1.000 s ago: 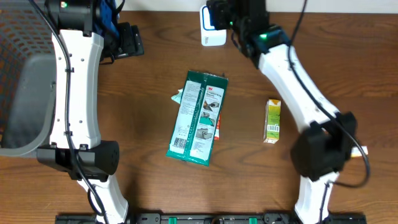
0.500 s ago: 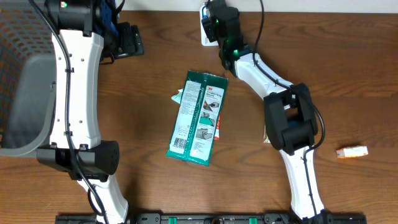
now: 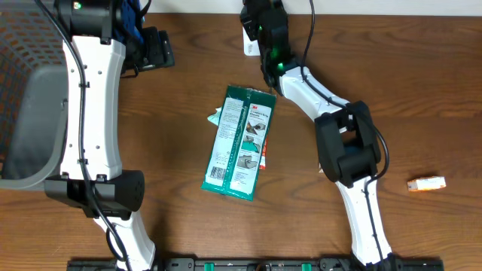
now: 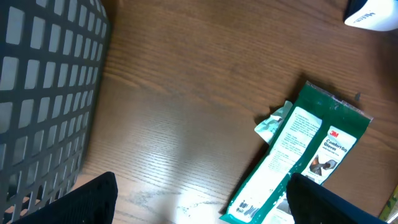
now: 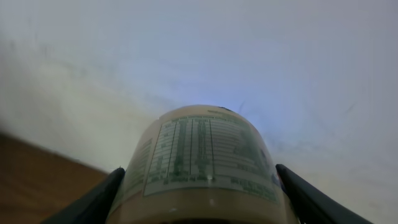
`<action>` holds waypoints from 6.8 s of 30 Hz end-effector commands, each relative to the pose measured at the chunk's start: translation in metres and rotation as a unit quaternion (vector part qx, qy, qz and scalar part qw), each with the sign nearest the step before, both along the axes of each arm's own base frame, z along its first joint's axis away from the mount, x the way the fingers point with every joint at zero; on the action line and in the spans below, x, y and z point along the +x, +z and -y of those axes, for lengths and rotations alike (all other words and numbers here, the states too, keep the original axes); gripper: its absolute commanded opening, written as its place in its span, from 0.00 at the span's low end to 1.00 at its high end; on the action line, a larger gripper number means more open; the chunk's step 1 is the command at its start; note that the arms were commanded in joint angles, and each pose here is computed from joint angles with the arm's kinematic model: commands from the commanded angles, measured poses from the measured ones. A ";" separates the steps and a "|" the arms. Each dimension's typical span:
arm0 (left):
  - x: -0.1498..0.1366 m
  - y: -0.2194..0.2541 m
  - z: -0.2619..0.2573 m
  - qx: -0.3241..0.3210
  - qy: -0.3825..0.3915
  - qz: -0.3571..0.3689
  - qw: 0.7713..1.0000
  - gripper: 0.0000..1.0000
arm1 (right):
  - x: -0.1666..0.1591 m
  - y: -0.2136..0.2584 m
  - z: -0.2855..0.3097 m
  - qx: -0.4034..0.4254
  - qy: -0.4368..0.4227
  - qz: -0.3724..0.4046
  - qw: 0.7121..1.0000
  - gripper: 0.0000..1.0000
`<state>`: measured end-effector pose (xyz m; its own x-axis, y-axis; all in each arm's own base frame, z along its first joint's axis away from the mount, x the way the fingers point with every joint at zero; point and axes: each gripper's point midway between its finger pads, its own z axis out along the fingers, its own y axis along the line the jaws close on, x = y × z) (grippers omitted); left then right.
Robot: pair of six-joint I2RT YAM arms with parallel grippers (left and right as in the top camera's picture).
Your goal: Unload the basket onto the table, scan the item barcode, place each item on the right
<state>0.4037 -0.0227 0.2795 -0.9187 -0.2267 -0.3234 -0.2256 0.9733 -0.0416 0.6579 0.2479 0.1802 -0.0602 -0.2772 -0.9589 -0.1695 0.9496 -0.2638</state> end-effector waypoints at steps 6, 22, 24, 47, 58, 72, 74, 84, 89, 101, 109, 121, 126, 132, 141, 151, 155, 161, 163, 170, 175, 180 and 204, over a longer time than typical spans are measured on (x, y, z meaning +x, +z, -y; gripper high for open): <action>-0.004 0.006 -0.001 -0.001 0.005 0.007 1.000 0.87 | 0.012 -0.029 0.012 0.091 -0.025 0.001 0.996 0.01; -0.004 0.006 -0.001 -0.001 0.005 0.007 1.000 0.87 | -0.065 0.175 0.077 0.076 -0.052 -0.029 0.995 0.01; -0.004 0.006 -0.001 -0.001 0.005 0.007 1.000 0.87 | -0.087 0.179 0.103 0.057 -0.070 -0.076 0.993 0.01; -0.004 0.006 -0.001 -0.001 0.005 0.007 1.000 0.87 | -0.249 -0.080 0.417 0.150 -0.343 -0.593 0.712 0.01; -0.004 0.006 -0.001 -0.001 0.005 0.007 1.000 0.87 | -0.274 -0.127 0.453 0.176 -0.371 -0.633 0.656 0.02; -0.004 0.006 -0.001 -0.001 0.005 0.007 1.000 0.87 | -0.284 -0.126 0.453 0.179 -0.372 -0.644 0.644 0.99; -0.004 0.006 -0.001 -0.001 0.005 0.007 1.000 0.87 | -0.286 -0.123 0.452 0.178 -0.371 -0.648 0.641 0.99; -0.004 0.006 -0.001 -0.001 0.005 0.007 1.000 0.87 | -0.257 -0.023 0.386 0.256 -0.260 -0.626 0.689 0.99; -0.004 0.006 -0.001 -0.001 0.005 0.007 1.000 0.87 | -0.251 0.003 0.331 0.252 -0.180 -0.629 0.714 0.95; -0.004 0.006 -0.001 -0.001 0.005 0.007 1.000 0.87 | -0.282 -0.030 0.225 0.182 -0.071 -0.726 0.659 0.61; -0.004 0.006 -0.001 -0.001 0.005 0.007 1.000 0.87 | -0.301 -0.043 0.196 0.155 -0.048 -0.736 0.657 0.47; -0.004 0.006 -0.001 -0.001 0.005 0.007 1.000 0.87 | -0.344 -0.065 0.208 0.211 -0.110 -0.658 0.714 0.05; -0.004 0.006 -0.001 -0.001 0.005 0.007 1.000 0.87 | -0.365 -0.123 0.222 0.205 -0.176 -0.668 0.693 0.01; -0.004 0.006 -0.001 -0.001 0.005 0.007 1.000 0.87 | -0.366 -0.146 0.220 0.214 -0.172 -0.657 0.702 0.01; -0.004 0.006 -0.001 -0.001 0.005 0.007 1.000 0.87 | -0.345 -0.127 0.159 0.271 -0.023 -0.640 0.718 0.05; -0.004 0.006 -0.001 -0.001 0.005 0.007 1.000 0.87 | -0.329 -0.127 0.141 0.240 -0.014 -0.611 0.754 0.26; -0.004 0.006 -0.001 -0.001 0.005 0.007 1.000 0.87 | -0.315 -0.124 0.150 0.265 -0.033 -0.590 0.762 0.40; -0.004 0.006 -0.001 -0.001 0.005 0.007 1.000 0.87 | -0.293 -0.120 0.159 0.288 -0.057 -0.557 0.777 0.45; -0.004 0.006 -0.001 -0.001 0.005 0.007 1.000 0.87 | -0.291 -0.121 0.158 0.289 -0.060 -0.555 0.778 0.45; -0.004 0.006 -0.001 -0.001 0.005 0.007 1.000 0.87 | -0.293 -0.116 0.144 0.304 -0.035 -0.560 0.770 0.48; -0.004 0.006 -0.001 -0.001 0.005 0.007 1.000 0.87 | -0.297 -0.116 0.126 0.331 -0.063 -0.569 0.751 0.50; -0.004 0.006 -0.001 -0.001 0.005 0.007 1.000 0.87 | -0.292 -0.112 0.081 0.309 -0.055 -0.541 0.780 0.54; 0.000 0.007 0.003 -0.015 0.010 0.014 1.000 0.87 | -0.259 -0.130 0.067 0.235 -0.103 -0.445 0.858 0.37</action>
